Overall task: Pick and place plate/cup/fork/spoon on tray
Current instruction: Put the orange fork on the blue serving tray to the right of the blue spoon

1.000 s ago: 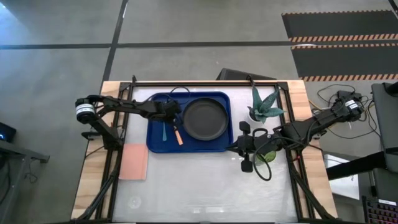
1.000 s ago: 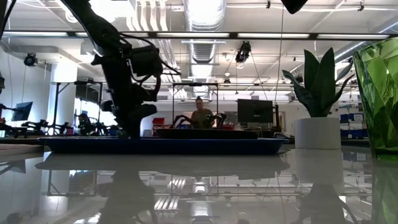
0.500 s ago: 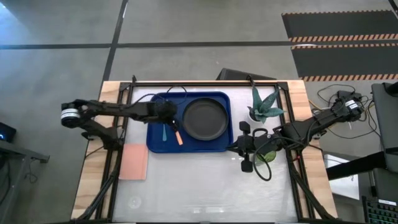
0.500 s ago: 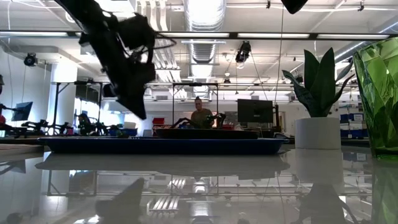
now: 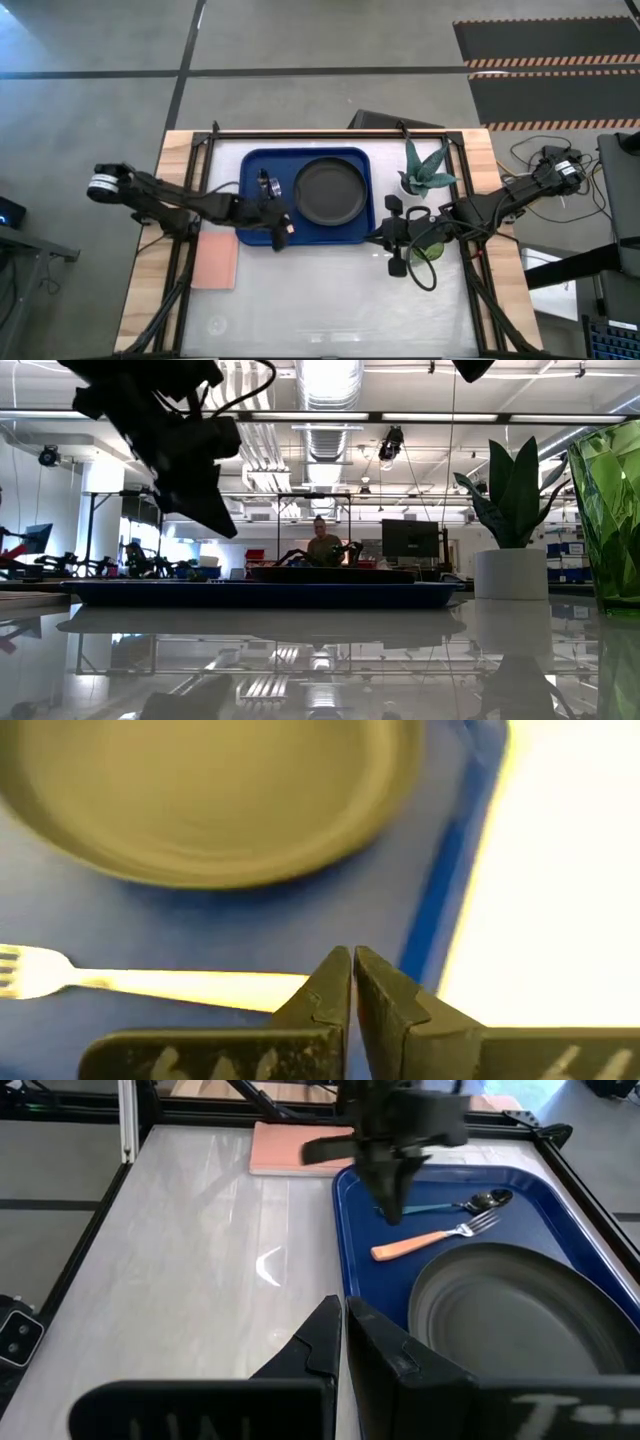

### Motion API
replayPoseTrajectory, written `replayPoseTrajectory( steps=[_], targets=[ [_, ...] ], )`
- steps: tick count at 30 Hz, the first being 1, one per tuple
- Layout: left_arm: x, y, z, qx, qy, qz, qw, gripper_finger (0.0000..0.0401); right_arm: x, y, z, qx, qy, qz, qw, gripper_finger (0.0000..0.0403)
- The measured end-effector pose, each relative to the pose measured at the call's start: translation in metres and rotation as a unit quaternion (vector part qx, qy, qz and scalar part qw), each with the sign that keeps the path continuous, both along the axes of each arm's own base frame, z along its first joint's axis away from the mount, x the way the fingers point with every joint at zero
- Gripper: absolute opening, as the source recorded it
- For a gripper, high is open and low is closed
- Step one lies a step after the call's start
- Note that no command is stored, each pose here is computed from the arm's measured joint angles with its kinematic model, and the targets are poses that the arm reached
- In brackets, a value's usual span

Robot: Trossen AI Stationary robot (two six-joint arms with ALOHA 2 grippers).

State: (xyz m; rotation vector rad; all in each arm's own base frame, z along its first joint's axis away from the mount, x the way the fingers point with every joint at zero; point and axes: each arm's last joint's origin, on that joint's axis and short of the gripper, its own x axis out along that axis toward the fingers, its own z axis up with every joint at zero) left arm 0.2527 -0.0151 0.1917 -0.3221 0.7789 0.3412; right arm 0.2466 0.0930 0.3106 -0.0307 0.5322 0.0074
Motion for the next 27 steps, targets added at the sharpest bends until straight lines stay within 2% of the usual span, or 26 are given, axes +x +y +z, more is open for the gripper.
replayPoseTrajectory(
  steps=[3,12,22,27],
  targets=[
    [0.002,-0.009,-0.006,0.003,0.012,-0.019,1.000,0.0000,0.000,0.000,0.000,-0.003,0.001,0.001,1.000,0.0009],
    [0.017,-0.012,-0.025,0.009,0.007,-0.011,1.000,0.0000,0.000,0.000,-0.001,-0.003,0.000,0.001,1.000,0.0009],
    [0.025,-0.012,-0.049,0.020,0.044,-0.005,0.999,0.0000,0.000,0.000,-0.001,-0.002,0.000,0.001,1.000,0.0009],
    [0.025,-0.012,-0.053,0.021,0.050,-0.005,0.998,0.0000,0.000,0.000,-0.001,-0.001,-0.001,0.001,1.000,0.0009]
  ],
)
